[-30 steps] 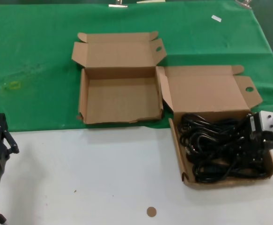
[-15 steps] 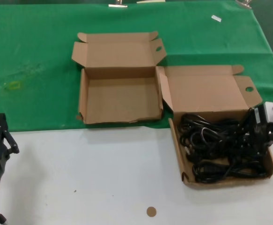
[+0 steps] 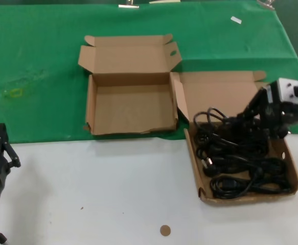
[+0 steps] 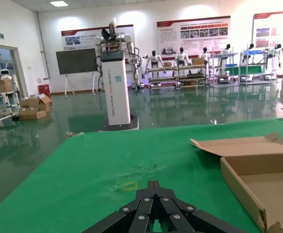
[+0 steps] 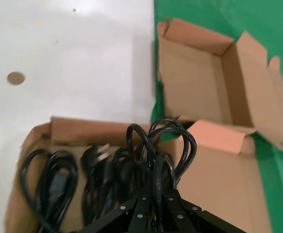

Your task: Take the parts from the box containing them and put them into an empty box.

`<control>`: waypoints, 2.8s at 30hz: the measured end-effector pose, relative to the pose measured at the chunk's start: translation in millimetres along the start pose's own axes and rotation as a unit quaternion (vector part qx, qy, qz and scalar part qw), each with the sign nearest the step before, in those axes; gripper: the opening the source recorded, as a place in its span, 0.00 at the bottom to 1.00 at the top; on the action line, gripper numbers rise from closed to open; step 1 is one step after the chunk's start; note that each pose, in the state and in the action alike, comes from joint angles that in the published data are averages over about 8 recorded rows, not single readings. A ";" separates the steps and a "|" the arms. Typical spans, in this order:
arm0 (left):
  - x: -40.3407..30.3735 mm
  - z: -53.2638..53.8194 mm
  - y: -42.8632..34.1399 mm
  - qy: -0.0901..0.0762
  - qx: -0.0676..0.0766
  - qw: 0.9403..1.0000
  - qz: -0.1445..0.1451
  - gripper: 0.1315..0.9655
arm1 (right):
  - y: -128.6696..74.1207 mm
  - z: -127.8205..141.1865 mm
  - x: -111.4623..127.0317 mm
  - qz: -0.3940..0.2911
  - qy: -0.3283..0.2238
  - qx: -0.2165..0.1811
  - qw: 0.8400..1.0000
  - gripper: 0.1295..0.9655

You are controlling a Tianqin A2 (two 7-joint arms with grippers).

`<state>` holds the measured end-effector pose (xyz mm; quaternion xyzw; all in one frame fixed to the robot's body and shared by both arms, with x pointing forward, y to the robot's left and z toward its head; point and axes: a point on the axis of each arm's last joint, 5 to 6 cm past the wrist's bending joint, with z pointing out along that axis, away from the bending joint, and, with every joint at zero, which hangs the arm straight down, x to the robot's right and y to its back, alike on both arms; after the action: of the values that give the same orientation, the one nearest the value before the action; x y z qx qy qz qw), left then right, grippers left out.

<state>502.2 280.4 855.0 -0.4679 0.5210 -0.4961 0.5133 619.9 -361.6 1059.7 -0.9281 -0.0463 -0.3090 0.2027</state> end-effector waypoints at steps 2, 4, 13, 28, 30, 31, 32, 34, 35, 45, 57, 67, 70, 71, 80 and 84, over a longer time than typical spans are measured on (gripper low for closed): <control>0.0 0.0 0.0 0.000 0.000 1.000 0.000 0.01 | -7.4 0.1 6.9 -0.005 0.004 0.004 1.000 0.04; 0.0 0.0 0.0 0.000 0.000 1.000 0.000 0.01 | -15.0 0.7 13.4 -0.010 0.008 0.007 1.000 0.03; 0.0 0.0 0.0 0.000 0.000 1.000 0.000 0.01 | -52.8 10.3 44.5 -0.031 0.022 0.023 0.999 0.03; 0.0 0.0 0.0 0.000 0.000 1.000 0.000 0.01 | -117.5 60.1 83.9 -0.043 0.033 0.061 0.997 0.03; 0.0 0.0 0.0 0.000 0.000 1.000 0.000 0.01 | -125.4 68.1 87.0 -0.043 0.034 0.066 0.996 0.03; 0.0 0.0 0.0 0.000 0.000 1.000 0.000 0.01 | -129.1 72.0 88.3 -0.043 0.034 0.068 0.996 0.03; 0.0 0.0 0.0 0.000 0.000 1.000 0.000 0.01 | -132.7 76.0 89.6 -0.043 0.034 0.070 0.996 0.03; 0.0 0.0 0.0 0.000 0.000 1.000 0.000 0.01 | -139.7 83.9 91.9 -0.044 0.035 0.073 0.996 0.03; 0.0 0.0 0.0 0.000 0.000 1.000 0.000 0.01 | -143.0 87.8 93.0 -0.044 0.035 0.074 0.996 0.03; 0.0 0.0 0.0 0.000 0.000 1.000 0.000 0.01 | -162.8 121.1 101.7 -0.045 0.043 0.079 0.995 0.03; 0.0 0.0 0.0 0.000 0.000 1.000 0.000 0.01 | -167.0 144.6 111.4 -0.052 0.074 0.061 0.994 0.04; 0.0 0.0 0.0 0.000 0.000 1.000 0.000 0.01 | -166.8 153.7 115.3 -0.050 0.085 0.058 0.993 0.10; 0.0 0.0 0.0 0.000 0.000 1.000 0.000 0.01 | -166.4 154.4 115.2 -0.050 0.087 0.058 0.993 0.12; 0.0 0.0 0.0 0.000 0.000 1.000 0.000 0.01 | -166.3 154.5 115.1 -0.049 0.087 0.059 0.993 0.14; 0.0 0.0 0.0 0.000 0.000 1.000 0.000 0.03 | -165.4 156.3 112.9 -0.046 0.091 0.063 0.993 0.28; 0.0 0.0 0.0 0.000 0.000 1.000 0.000 0.03 | -163.2 162.9 105.1 -0.034 0.098 0.077 0.992 0.35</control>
<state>502.2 280.4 855.0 -0.4679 0.5210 -0.4961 0.5133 760.3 -150.7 1060.2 -0.8731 -0.0814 -0.4003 0.2662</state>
